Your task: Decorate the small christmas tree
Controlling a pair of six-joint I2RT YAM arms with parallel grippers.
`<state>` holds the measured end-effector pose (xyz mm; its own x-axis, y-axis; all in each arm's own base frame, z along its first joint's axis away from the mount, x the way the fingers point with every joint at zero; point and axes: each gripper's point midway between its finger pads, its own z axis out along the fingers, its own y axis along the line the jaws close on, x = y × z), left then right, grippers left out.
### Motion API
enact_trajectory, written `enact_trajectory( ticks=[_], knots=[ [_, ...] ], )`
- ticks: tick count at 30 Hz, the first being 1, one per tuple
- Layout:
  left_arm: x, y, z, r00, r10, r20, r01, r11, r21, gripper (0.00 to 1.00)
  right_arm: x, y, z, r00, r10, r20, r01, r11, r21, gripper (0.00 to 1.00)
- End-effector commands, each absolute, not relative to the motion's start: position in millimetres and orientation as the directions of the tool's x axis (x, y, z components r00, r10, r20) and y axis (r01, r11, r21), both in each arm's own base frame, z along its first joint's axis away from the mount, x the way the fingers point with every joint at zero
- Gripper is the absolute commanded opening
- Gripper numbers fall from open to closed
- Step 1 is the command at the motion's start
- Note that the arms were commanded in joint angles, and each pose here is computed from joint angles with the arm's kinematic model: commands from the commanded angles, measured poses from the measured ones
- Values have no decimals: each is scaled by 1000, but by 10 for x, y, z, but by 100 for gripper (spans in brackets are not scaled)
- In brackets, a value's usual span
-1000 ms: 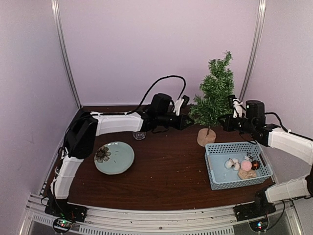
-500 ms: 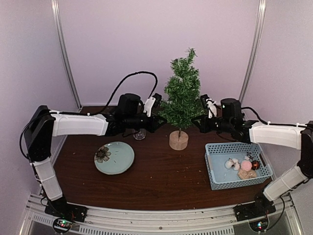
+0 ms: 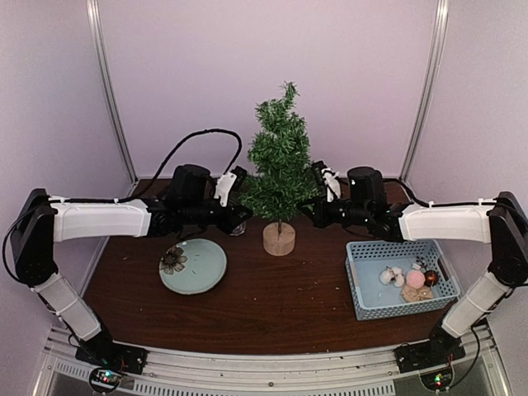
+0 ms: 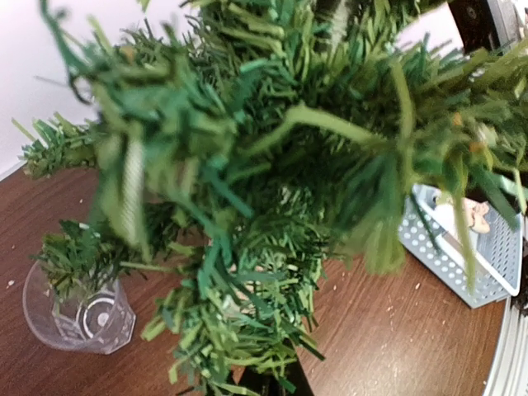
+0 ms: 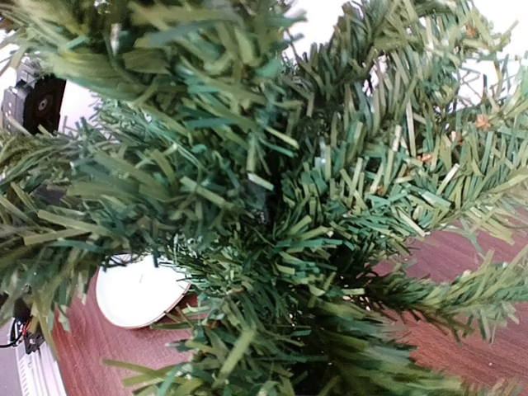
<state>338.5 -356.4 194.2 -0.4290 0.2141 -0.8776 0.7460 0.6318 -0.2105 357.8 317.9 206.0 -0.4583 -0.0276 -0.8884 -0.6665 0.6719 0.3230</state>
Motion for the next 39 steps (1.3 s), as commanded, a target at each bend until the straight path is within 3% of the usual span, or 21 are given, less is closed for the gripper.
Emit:
enact_trajectory(
  ticks=[1, 7, 8, 13, 18, 20, 23, 33, 39],
  knots=[
    [3386, -3416, 2114, -371, 208, -905, 741, 653, -154, 0, 3603, 3241, 2124, -435, -3, -900, -668, 672, 320, 0],
    [3384, -3370, 2153, -379, 195, -905, 725, 670, -159, 0, 3581, 3228, 2197, -420, -4, -908, -672, 673, 308, 0],
    [3385, -3372, 2157, -384, 193, -903, 723, 671, -164, 1, 3579, 3227, 2204, -420, -6, -907, -673, 673, 307, 5],
    [3338, -3366, 2160, -398, 203, -895, 730, 661, -175, 41, 3532, 3192, 2286, -425, -6, -905, -672, 672, 311, 45],
    [3229, -3291, 2218, -400, 199, -895, 735, 653, -183, 60, 3404, 3029, 2358, -445, -38, -895, -662, 687, 300, 67],
    [3174, -3247, 2242, -400, 200, -894, 736, 651, -184, 74, 3338, 2905, 2361, -465, -58, -883, -646, 705, 294, 78],
    [3069, -3166, 2223, -417, 214, -883, 735, 651, -190, 94, 3230, 2649, 2359, -516, -80, -853, -606, 737, 298, 87],
    [2808, -2882, 2142, -499, 171, -850, 677, 689, -259, 97, 2705, 1497, 2228, -715, -81, -695, -388, 872, 298, 91],
    [2787, -2742, 2106, -522, 182, -833, 638, 732, -240, 98, 2390, 1102, 1790, -848, -83, -523, -243, 939, 244, 78]
  ],
)
